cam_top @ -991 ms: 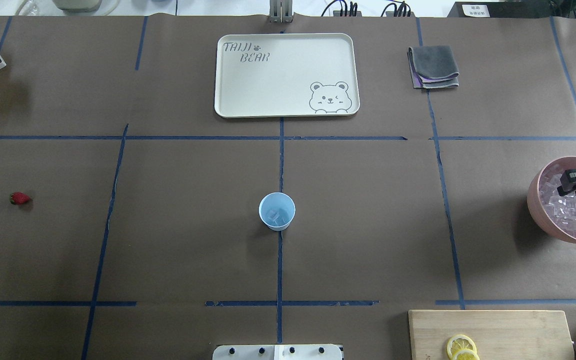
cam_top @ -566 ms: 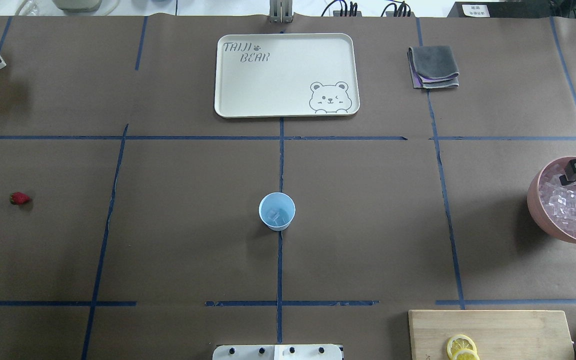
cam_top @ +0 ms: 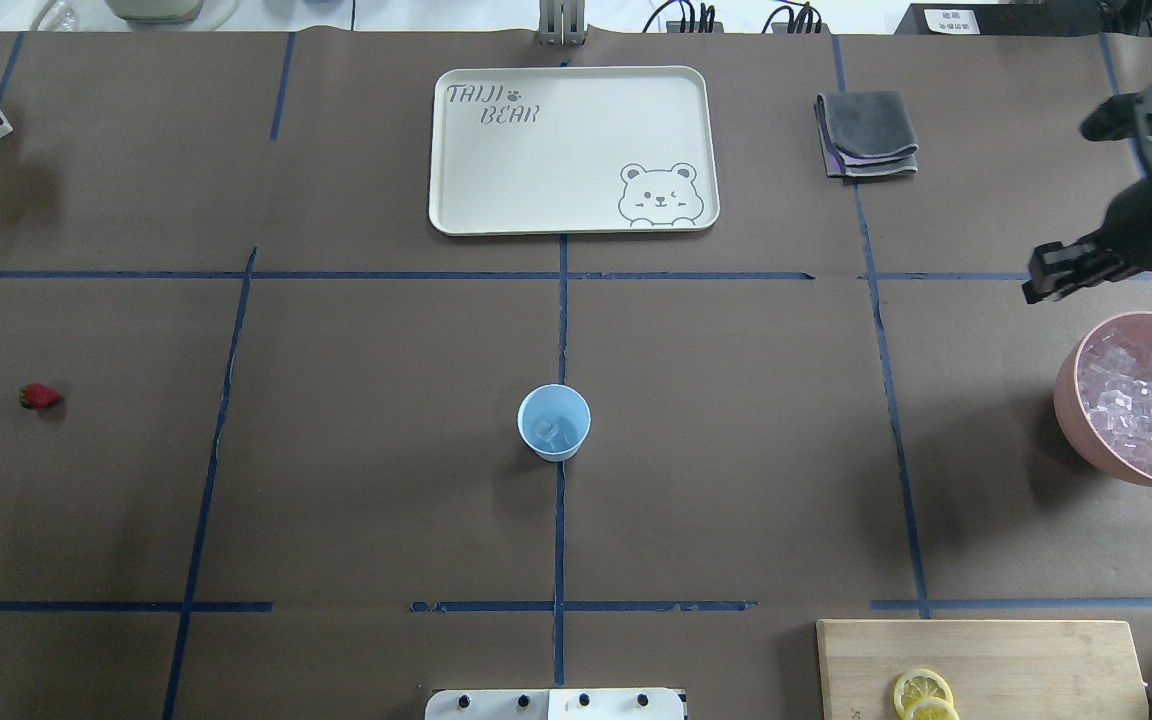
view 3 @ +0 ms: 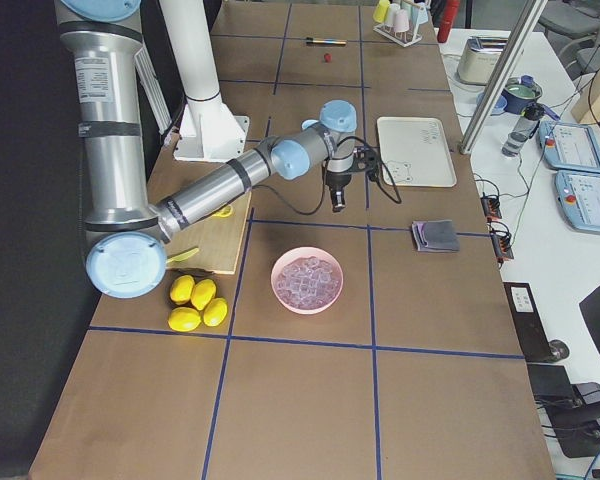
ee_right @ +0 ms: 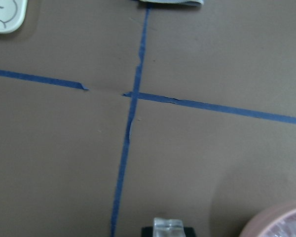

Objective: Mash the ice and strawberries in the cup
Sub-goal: 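Carry the ice cube with the right gripper over the light-blue cup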

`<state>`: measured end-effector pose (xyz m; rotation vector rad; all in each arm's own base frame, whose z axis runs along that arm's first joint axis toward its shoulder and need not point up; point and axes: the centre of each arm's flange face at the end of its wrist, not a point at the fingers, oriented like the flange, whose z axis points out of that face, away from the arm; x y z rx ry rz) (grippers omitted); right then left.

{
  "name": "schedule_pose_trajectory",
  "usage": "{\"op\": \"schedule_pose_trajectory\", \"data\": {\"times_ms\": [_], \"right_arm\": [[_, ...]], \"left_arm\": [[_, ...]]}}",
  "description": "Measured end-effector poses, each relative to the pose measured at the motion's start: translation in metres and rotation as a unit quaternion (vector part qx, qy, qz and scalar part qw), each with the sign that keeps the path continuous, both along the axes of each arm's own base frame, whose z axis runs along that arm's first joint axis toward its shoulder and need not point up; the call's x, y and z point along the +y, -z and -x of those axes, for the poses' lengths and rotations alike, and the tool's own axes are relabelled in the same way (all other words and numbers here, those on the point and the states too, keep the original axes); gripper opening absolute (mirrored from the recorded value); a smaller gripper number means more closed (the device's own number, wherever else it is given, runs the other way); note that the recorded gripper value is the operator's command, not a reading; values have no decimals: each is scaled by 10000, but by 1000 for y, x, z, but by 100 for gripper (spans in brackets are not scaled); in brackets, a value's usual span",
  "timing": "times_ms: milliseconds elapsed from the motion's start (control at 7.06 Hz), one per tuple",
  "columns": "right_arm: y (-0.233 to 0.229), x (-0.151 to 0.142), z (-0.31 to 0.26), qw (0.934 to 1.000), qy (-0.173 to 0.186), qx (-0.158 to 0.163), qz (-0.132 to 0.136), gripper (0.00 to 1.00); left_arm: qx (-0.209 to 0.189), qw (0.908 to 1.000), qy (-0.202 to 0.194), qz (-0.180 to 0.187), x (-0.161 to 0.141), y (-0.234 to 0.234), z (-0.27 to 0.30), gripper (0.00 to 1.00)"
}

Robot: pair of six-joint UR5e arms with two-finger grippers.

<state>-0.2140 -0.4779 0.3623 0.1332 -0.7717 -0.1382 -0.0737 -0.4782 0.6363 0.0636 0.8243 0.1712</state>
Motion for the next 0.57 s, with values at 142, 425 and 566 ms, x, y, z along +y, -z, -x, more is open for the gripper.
{"op": "schedule_pose_trajectory", "data": {"times_ms": [142, 425, 566], "right_arm": [[48, -6, 58, 9999, 41, 138, -8, 0], [120, 18, 154, 9997, -199, 141, 48, 0], [145, 38, 193, 9997, -230, 115, -4, 0]], "left_arm": [[0, 10000, 0, 6, 0, -1, 0, 100], [1, 10000, -1, 27, 0, -3, 0, 100], [1, 10000, -3, 38, 0, -4, 0, 100]]}}
